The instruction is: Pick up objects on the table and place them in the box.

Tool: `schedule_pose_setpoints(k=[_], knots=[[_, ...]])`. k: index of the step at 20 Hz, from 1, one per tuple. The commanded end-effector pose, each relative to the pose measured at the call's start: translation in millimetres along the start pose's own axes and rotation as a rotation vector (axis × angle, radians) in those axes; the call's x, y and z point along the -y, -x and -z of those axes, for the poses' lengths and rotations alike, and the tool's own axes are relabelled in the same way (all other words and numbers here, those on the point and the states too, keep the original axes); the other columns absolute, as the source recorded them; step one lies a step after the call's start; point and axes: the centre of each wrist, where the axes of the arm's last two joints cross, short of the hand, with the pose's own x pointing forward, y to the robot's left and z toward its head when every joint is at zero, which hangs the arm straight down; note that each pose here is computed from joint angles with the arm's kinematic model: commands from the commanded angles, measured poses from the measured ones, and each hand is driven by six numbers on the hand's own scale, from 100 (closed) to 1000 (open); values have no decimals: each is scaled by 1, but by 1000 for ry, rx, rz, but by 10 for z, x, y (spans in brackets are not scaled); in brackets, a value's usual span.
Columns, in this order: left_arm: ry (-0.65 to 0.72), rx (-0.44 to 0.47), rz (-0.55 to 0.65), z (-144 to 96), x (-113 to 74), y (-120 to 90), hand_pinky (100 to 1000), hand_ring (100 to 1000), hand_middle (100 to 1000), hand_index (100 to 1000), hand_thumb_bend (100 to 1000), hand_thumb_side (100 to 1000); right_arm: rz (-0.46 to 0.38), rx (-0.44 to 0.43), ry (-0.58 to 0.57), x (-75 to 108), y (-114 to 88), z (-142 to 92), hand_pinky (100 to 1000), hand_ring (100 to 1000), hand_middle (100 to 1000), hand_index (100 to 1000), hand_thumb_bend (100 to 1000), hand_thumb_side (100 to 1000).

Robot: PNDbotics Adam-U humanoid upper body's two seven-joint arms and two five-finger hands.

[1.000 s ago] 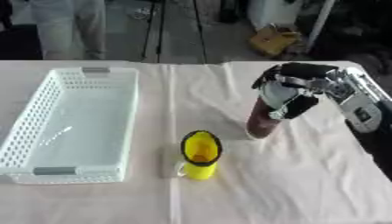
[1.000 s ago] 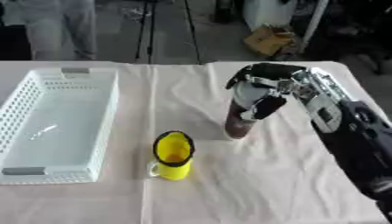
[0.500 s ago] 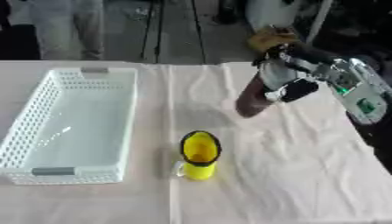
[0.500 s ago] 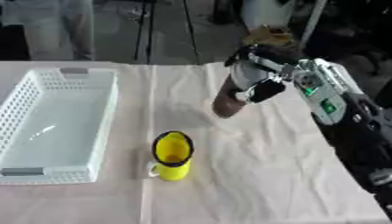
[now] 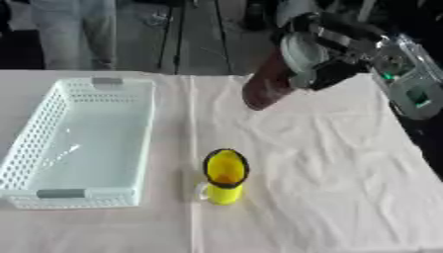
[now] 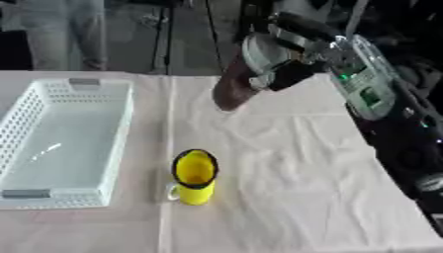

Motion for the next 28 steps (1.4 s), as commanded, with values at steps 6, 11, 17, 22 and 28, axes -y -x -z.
schedule_pose_setpoints(k=[6,11,17,22,28], knots=[[34,35,1,87,10,-95,551,825,777,810,445,931,-14,79,151,-11,-407,451,100,386,574,615,146,100],[38,45,-16,116,41,-105,551,824,776,810,448,927,9,88,206,-195,-621,685,100,402,573,611,100,100],[41,57,-31,144,68,-114,550,823,775,810,449,926,92,75,183,-525,-872,898,100,410,577,613,100,100],[45,62,-39,158,83,-119,550,823,775,810,450,925,135,191,-1,-818,-1082,981,100,430,612,637,100,100],[47,66,-41,165,87,-122,551,822,774,809,453,924,84,394,-267,-1012,-1212,984,100,477,682,678,100,100]])
